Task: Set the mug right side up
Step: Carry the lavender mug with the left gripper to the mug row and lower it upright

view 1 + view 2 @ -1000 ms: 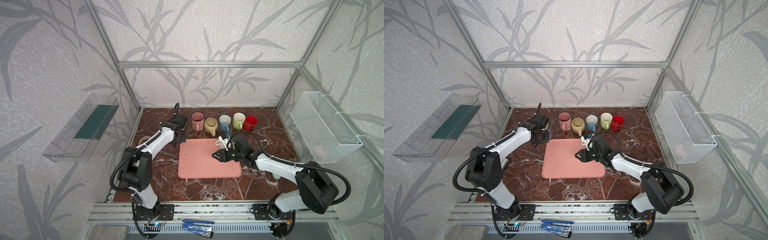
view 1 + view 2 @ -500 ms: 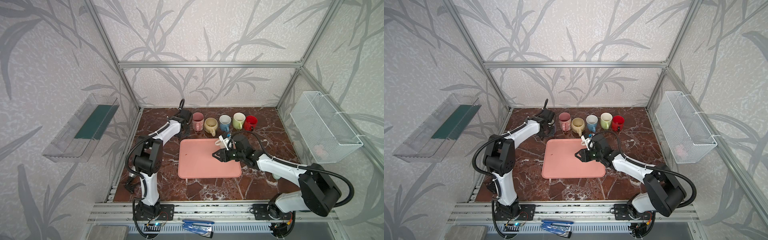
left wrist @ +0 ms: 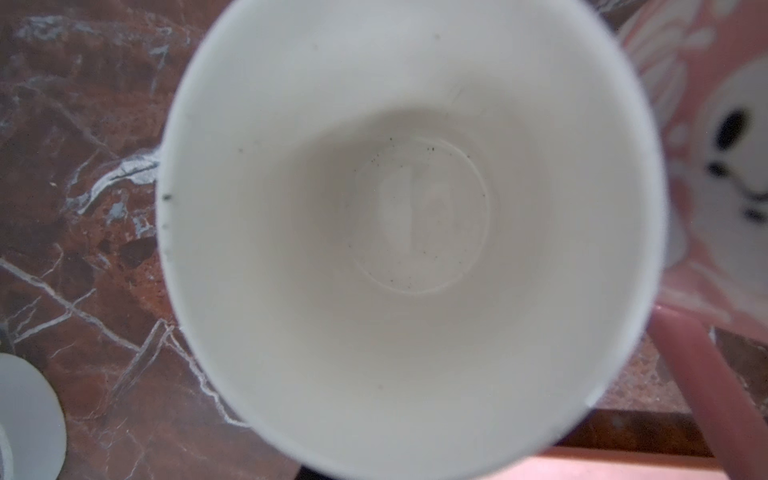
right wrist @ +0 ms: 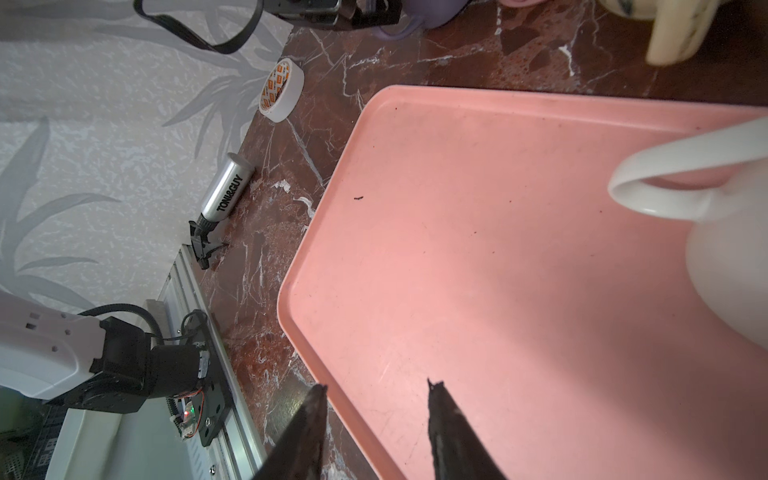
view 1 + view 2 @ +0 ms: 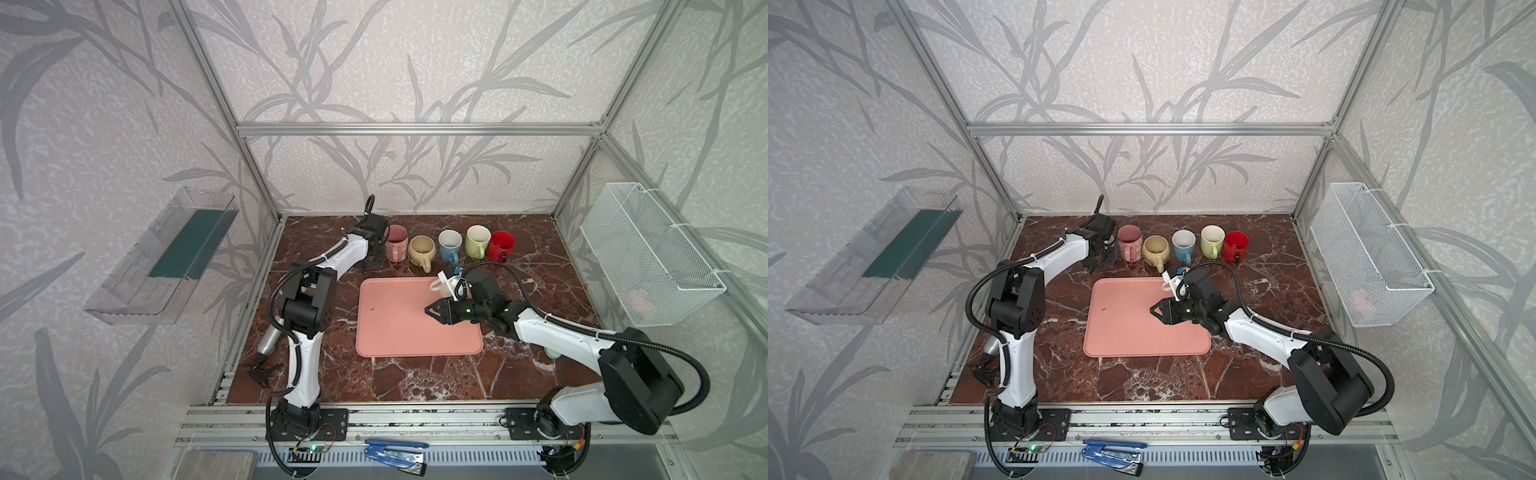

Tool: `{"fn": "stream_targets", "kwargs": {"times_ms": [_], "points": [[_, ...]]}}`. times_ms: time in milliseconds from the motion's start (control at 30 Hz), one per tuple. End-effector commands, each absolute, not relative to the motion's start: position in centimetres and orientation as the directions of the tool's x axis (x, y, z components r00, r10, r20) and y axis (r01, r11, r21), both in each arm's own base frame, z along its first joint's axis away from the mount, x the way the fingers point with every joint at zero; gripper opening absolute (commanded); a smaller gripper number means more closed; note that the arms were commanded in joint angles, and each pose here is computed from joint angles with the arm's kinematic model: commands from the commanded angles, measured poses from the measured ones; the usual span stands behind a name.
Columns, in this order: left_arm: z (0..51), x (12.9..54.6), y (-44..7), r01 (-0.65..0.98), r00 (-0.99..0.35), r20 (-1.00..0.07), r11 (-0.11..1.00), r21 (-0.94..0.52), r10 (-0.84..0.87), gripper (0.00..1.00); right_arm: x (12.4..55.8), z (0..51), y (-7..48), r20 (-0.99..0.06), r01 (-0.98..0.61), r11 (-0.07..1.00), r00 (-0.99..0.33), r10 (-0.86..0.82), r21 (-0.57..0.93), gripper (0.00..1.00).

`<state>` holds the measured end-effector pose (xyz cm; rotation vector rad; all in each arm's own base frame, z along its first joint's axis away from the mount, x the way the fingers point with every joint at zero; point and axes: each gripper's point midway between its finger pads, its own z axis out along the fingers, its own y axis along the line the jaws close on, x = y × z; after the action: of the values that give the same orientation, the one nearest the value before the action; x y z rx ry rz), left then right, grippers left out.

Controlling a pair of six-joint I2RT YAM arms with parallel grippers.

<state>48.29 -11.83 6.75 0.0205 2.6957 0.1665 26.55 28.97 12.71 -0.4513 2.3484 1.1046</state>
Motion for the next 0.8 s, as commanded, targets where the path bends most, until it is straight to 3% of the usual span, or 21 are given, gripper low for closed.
{"fn": "stream_targets", "kwargs": {"times_ms": [0, 200, 400, 767], "points": [[8.5, 50.0, -11.5, -0.020, -0.875, -0.481, 0.990, 0.143, 0.052, 0.00, 26.7, 13.8, 29.0, -0.597, -0.513, 0.614, -0.798, -0.083, 0.600, 0.41], [8.2, 50.0, -11.3, -0.020, -0.877, -0.476, 0.987, 0.157, 0.058, 0.00, 26.7, 13.8, 29.0, -0.601, -0.515, 0.618, -0.795, -0.084, 0.594, 0.41], [7.9, 49.6, -11.3, -0.015, -0.881, -0.469, 0.988, 0.156, 0.060, 0.19, 26.6, 14.0, 29.0, -0.605, -0.519, 0.616, -0.791, -0.085, 0.592, 0.41], [8.5, 48.4, -11.2, -0.015, -0.881, -0.470, 0.990, 0.137, 0.052, 0.35, 26.6, 14.0, 29.0, -0.609, -0.523, 0.620, -0.788, -0.090, 0.585, 0.41]]}}
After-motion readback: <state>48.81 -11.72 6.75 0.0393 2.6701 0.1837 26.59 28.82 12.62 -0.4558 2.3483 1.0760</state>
